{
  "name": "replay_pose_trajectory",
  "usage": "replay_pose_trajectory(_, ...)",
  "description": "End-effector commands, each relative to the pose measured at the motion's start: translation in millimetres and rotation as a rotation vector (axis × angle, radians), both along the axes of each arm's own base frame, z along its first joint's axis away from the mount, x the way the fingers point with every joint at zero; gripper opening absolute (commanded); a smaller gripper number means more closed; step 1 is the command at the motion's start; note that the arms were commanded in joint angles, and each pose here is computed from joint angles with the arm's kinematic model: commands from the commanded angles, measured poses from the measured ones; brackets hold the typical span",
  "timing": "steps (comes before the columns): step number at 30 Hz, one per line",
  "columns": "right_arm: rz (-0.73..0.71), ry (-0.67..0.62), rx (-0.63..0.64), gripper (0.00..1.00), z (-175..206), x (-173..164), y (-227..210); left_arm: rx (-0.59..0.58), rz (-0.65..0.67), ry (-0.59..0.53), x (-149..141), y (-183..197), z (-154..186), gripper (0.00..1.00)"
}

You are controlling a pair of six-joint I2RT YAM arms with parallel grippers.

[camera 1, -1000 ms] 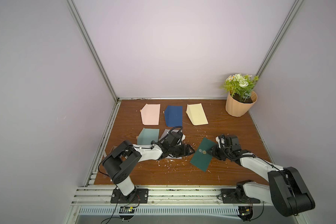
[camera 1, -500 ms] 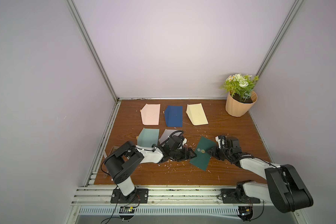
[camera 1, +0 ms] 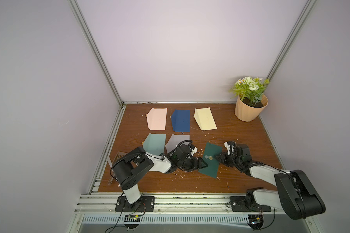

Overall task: Open the envelope
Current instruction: Pick up the envelope from the center of the board.

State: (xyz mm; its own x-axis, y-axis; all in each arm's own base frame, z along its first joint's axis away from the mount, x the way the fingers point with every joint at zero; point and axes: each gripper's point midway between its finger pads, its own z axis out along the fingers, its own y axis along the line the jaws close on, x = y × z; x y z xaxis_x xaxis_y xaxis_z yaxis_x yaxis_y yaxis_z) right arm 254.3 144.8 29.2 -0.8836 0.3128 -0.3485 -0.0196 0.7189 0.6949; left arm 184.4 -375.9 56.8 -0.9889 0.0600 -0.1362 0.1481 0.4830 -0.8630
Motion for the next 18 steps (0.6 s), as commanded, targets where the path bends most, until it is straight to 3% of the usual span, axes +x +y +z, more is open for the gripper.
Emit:
replay_pose_trajectory(1,-0.017,0.16,-0.035,0.34,-34.9,-31.7,-8.1,0.026,-0.007,0.053,-7.5,-0.9,-13.3,0.82)
replay_pose_trajectory(9,-0.006,0.173,-0.002,0.34,-38.3,-35.6,-3.7,-0.188,0.006,0.052,8.0,-31.5,14.4,0.79)
replay_pose_trajectory(18,-0.002,0.173,0.013,0.33,-38.9,-39.5,-2.4,-0.204,0.001,0.048,23.2,-54.8,10.0,0.78)
